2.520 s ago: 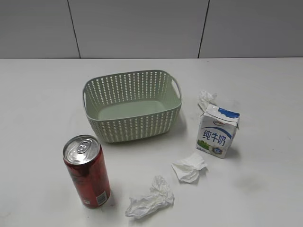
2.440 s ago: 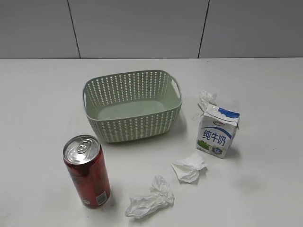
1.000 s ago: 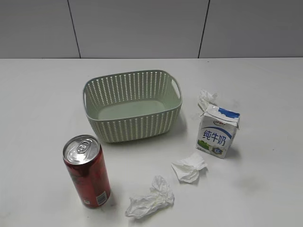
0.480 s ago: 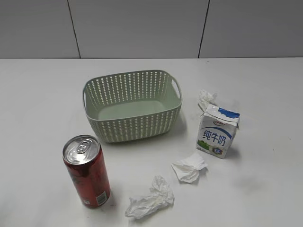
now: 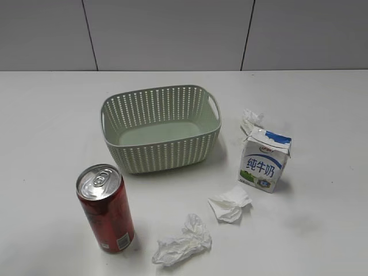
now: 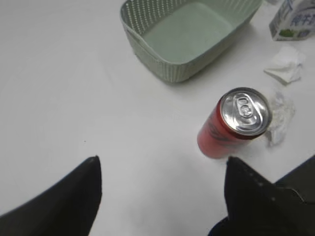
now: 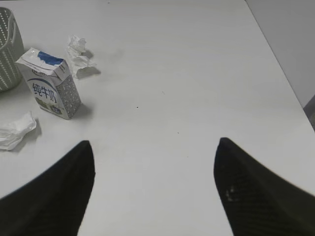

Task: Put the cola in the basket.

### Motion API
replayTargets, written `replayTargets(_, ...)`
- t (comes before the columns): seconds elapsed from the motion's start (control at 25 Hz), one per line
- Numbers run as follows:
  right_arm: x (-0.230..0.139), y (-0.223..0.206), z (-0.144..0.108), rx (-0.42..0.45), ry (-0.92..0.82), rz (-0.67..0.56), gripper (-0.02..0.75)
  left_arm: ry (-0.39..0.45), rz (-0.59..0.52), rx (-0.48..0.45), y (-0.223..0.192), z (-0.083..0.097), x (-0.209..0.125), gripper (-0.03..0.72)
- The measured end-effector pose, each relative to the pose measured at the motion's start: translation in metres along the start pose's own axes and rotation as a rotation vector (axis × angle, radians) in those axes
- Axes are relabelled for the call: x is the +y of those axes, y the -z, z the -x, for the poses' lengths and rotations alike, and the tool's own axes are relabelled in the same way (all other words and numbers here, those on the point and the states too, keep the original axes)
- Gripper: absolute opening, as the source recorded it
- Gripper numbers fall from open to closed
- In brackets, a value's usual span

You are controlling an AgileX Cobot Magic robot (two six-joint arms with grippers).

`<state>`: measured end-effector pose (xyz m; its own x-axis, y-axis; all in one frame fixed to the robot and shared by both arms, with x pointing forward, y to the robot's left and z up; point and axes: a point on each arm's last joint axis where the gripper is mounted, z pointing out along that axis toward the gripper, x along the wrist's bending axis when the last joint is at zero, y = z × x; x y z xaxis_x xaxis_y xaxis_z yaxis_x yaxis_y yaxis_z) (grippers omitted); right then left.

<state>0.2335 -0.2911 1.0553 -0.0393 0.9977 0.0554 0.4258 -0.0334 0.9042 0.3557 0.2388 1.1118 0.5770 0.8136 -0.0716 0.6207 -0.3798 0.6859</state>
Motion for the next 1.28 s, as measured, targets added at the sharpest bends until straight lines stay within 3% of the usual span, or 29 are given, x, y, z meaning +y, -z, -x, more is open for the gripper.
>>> replayTargets(0.4,0.0,0.0,0.0,0.0,0.0,0.0,0.571,-0.182,-0.211,-0.173,-0.044,0.024,0.051,0.591)
replayTargets(0.72,0.0,0.0,0.0,0.0,0.0,0.0,0.571,-0.309,-0.415,-0.271,-0.101,0.058,0.051,0.592)
replayTargets(1.08,0.0,0.0,0.0,0.0,0.0,0.0,0.571,-0.308,-0.58,-0.239,-0.165,0.058,0.04,0.595)
replayTargets(1.28,0.0,0.0,0.0,0.0,0.0,0.0,0.571,-0.301,-0.56,-0.227,-0.179,0.058,0.04,0.595)
